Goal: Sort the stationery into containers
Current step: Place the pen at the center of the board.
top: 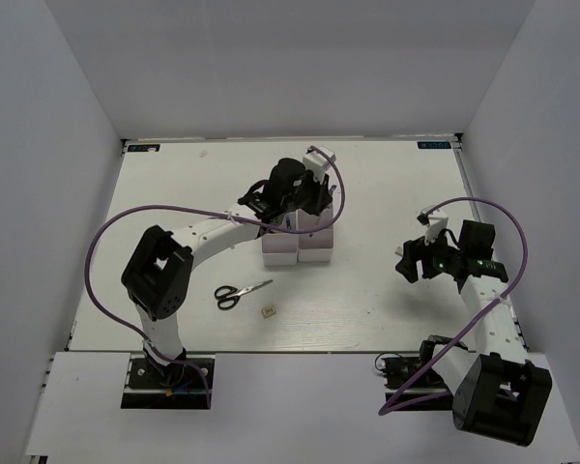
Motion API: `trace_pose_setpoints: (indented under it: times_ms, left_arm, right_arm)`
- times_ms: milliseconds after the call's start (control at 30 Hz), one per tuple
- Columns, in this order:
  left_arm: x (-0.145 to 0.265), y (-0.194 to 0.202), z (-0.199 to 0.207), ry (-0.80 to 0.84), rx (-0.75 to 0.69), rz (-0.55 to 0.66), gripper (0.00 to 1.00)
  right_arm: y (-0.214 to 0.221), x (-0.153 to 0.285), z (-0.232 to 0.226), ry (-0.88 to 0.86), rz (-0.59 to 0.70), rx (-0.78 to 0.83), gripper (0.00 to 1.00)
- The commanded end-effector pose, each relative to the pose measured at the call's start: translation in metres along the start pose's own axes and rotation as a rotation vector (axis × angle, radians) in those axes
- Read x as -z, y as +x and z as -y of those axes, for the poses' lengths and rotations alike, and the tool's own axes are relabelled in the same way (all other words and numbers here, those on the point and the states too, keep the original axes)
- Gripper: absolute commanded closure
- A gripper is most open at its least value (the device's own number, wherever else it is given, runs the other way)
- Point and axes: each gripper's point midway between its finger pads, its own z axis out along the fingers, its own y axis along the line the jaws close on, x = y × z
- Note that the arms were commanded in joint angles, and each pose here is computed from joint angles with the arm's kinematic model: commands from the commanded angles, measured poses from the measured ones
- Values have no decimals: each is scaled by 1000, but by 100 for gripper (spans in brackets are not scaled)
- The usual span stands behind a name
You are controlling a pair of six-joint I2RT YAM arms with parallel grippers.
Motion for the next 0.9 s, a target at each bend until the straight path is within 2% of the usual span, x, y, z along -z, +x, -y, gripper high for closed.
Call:
trace_pose_setpoints:
  times_ms: [0, 300, 467, 867]
  left_arm:
    - [23, -62, 18, 44, -37, 148, 99]
    - [20, -68, 14, 35, -41, 165, 99]
    - [16, -68, -1, 4, -34, 174, 99]
    - [3, -37, -26, -33, -21, 133, 99]
  right_arm:
    - [-3, -1, 0, -7, 25, 18, 21]
    - [0, -3, 0, -11, 17, 19, 21]
    - [0, -3, 0, -13, 15, 23, 21]
    - [5, -6, 1, -19, 2, 17, 21]
